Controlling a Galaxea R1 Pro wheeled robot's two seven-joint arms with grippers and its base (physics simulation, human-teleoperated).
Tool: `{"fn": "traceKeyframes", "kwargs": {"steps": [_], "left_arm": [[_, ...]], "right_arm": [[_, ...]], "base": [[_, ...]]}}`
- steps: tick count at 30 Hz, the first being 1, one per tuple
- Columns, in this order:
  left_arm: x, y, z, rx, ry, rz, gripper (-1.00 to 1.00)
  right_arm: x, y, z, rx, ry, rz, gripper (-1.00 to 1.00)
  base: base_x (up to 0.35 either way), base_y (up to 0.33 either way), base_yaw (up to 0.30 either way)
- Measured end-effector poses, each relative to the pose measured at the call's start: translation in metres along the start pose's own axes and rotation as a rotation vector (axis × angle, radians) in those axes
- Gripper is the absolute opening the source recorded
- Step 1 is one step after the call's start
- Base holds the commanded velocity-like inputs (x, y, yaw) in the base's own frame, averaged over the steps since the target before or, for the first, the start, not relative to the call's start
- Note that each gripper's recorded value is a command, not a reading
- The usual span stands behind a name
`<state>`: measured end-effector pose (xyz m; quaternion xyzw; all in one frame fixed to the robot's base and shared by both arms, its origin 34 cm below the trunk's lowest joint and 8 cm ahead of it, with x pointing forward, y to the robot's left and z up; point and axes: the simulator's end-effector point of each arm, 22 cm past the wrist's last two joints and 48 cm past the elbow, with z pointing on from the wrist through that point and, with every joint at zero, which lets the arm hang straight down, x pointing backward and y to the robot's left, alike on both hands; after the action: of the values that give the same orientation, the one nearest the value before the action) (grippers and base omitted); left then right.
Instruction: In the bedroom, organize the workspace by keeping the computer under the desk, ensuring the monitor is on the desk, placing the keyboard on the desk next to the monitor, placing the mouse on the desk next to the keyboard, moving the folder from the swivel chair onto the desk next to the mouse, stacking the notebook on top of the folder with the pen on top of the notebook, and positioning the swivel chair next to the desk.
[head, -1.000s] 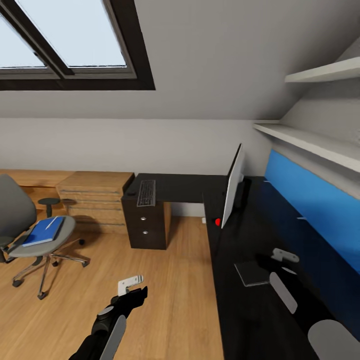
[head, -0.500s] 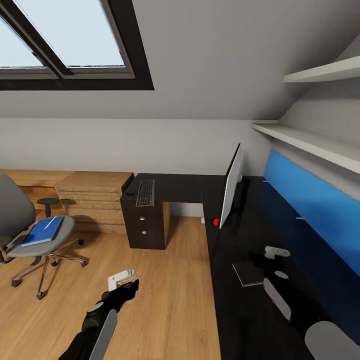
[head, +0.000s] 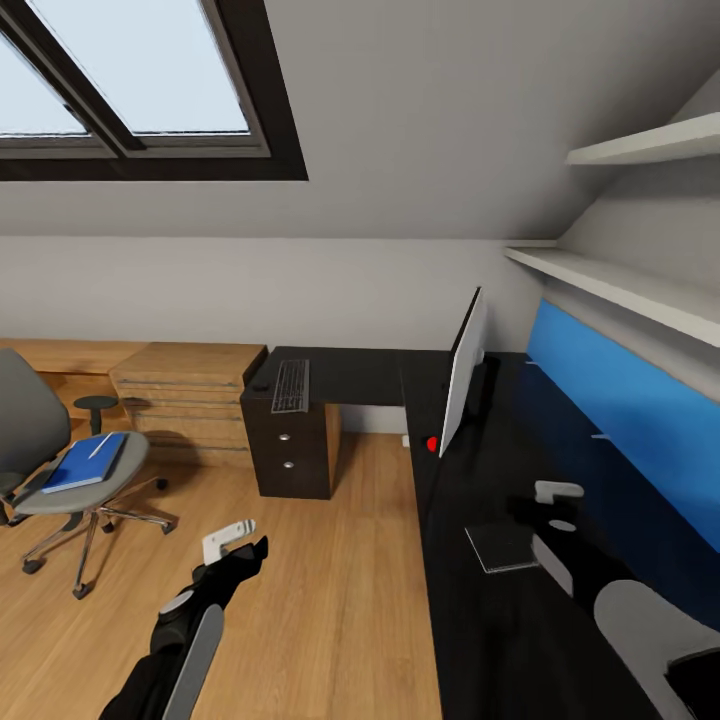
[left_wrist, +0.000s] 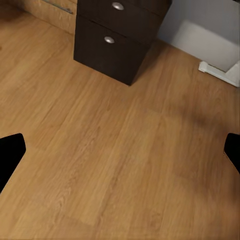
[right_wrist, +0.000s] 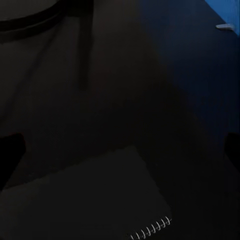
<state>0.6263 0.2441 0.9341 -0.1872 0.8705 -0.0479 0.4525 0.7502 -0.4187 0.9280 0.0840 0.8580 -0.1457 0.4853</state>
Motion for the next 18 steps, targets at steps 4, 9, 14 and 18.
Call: {"fn": "traceKeyframes", "kwargs": {"steps": [4,9,14,18], "left_arm": [[-0.010,-0.003,-0.003,0.007,-0.022,-0.004,1.00],[-0.027,-0.008,-0.010,0.019,-0.062,-0.009,1.00],[-0.031,-0.009,-0.011,0.023,-0.069,-0.010,1.00],[-0.032,-0.010,-0.011,0.025,-0.071,-0.012,1.00]], "right_arm": [[-0.008,-0.008,0.006,0.016,0.016,0.005,1.00],[-0.011,-0.013,0.009,0.027,0.032,0.010,1.00],[-0.004,-0.011,0.010,0.017,0.059,0.009,1.00],[0.001,-0.006,0.010,-0.007,0.077,0.009,1.00]], "base": [[0.034,-0.001,0.000],[0.216,-0.033,0.000],[0.204,-0.032,0.000],[0.067,-0.009,0.000]]}}
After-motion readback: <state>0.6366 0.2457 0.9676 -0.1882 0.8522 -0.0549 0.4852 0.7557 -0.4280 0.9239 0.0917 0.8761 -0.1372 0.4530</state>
